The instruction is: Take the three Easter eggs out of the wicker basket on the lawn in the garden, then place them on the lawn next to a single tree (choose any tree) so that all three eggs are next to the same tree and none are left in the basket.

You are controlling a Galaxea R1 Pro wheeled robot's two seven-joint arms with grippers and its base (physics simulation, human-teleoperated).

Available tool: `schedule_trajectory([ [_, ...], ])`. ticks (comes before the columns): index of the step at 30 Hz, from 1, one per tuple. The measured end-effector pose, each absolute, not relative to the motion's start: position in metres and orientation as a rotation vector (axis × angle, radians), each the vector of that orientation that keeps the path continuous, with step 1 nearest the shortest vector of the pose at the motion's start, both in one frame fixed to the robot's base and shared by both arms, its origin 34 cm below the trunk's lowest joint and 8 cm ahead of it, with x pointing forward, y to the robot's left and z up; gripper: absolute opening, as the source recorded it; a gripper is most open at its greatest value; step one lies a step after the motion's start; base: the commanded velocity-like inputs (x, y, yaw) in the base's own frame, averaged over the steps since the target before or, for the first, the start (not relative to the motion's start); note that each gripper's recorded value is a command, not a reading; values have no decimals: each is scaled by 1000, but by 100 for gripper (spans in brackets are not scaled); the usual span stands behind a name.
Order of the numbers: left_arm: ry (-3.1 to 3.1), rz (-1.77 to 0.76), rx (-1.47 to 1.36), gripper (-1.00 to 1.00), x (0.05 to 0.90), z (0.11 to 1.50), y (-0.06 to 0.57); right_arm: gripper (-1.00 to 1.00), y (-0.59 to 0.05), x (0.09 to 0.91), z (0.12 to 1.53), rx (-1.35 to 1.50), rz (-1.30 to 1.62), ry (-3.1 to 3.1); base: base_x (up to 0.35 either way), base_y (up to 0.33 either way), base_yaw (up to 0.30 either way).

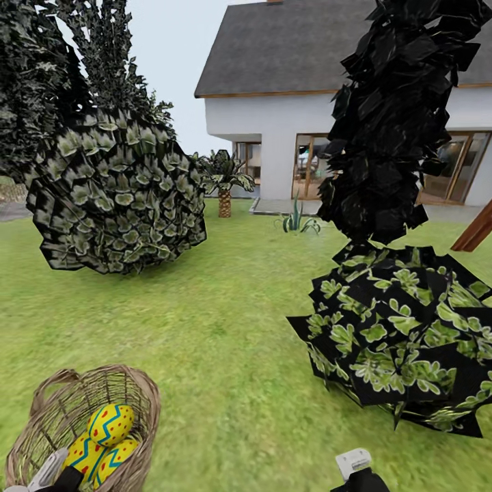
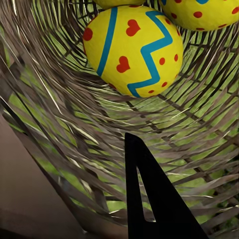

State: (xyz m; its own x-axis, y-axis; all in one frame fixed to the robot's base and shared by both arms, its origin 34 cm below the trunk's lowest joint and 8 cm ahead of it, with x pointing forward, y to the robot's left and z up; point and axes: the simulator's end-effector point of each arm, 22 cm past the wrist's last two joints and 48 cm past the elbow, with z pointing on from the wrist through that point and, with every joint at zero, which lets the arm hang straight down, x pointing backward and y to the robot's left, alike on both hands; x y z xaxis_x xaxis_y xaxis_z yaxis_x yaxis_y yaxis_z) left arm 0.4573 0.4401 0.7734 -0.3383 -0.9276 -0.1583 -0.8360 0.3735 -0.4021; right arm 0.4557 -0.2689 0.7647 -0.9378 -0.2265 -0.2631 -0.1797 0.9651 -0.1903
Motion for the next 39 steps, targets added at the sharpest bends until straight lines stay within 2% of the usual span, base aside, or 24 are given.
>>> schedule_trajectory([
  [10,2276,-360,-1542,-100,458,774,440,100,-268,456,765,-300,-234,2829,345,0,134],
  [25,2281,-351,-1538,-100,457,774,441,100,-268,456,765,-299,-233,2830,345,2,252],
  [39,2280,-352,-1539,-100,457,774,440,100,-267,455,765,-299,-229,2830,345,108,255],
])
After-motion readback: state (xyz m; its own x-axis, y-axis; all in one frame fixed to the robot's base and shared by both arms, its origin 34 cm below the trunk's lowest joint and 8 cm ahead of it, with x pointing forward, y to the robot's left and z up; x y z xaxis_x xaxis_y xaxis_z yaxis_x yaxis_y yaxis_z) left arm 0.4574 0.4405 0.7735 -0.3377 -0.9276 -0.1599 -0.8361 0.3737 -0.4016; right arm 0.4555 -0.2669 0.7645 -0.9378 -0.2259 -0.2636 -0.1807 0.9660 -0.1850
